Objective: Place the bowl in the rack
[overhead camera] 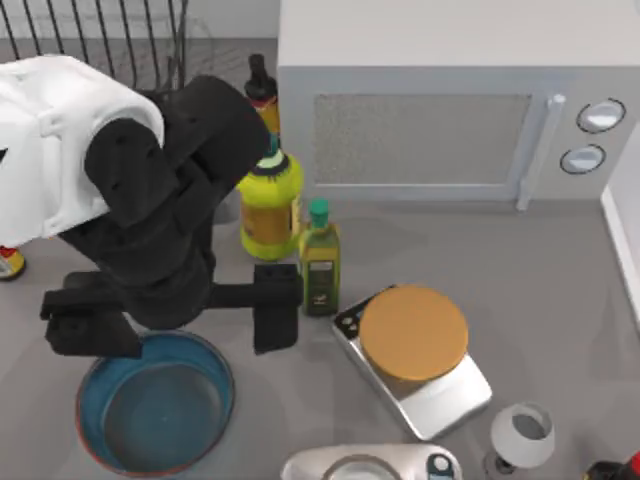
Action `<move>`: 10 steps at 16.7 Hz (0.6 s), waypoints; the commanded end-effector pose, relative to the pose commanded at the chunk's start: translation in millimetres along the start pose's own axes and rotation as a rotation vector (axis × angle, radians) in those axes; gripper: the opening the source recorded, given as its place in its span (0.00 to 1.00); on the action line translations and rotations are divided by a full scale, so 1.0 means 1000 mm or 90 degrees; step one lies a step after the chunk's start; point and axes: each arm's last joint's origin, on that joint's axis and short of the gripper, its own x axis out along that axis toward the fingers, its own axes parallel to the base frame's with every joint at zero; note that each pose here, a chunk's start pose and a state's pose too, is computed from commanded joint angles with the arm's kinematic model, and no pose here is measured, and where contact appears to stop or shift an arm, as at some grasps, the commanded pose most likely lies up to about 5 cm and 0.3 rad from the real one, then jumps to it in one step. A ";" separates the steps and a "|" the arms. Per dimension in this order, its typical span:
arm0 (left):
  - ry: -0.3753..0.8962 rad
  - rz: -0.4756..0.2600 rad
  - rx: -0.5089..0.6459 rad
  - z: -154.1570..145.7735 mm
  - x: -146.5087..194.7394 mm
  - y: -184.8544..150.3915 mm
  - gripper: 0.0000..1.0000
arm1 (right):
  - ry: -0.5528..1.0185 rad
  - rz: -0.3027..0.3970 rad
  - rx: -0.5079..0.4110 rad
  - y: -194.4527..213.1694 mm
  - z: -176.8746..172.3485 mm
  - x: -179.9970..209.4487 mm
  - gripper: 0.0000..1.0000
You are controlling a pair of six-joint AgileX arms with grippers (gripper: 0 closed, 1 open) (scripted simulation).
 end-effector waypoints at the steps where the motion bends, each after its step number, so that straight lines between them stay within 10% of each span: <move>1: 0.021 0.015 0.000 0.003 0.003 -0.010 1.00 | 0.000 0.000 0.000 0.000 0.000 0.000 1.00; 10: 0.053 0.040 -0.002 0.007 0.007 -0.027 1.00 | 0.000 0.000 0.000 0.000 0.000 0.000 1.00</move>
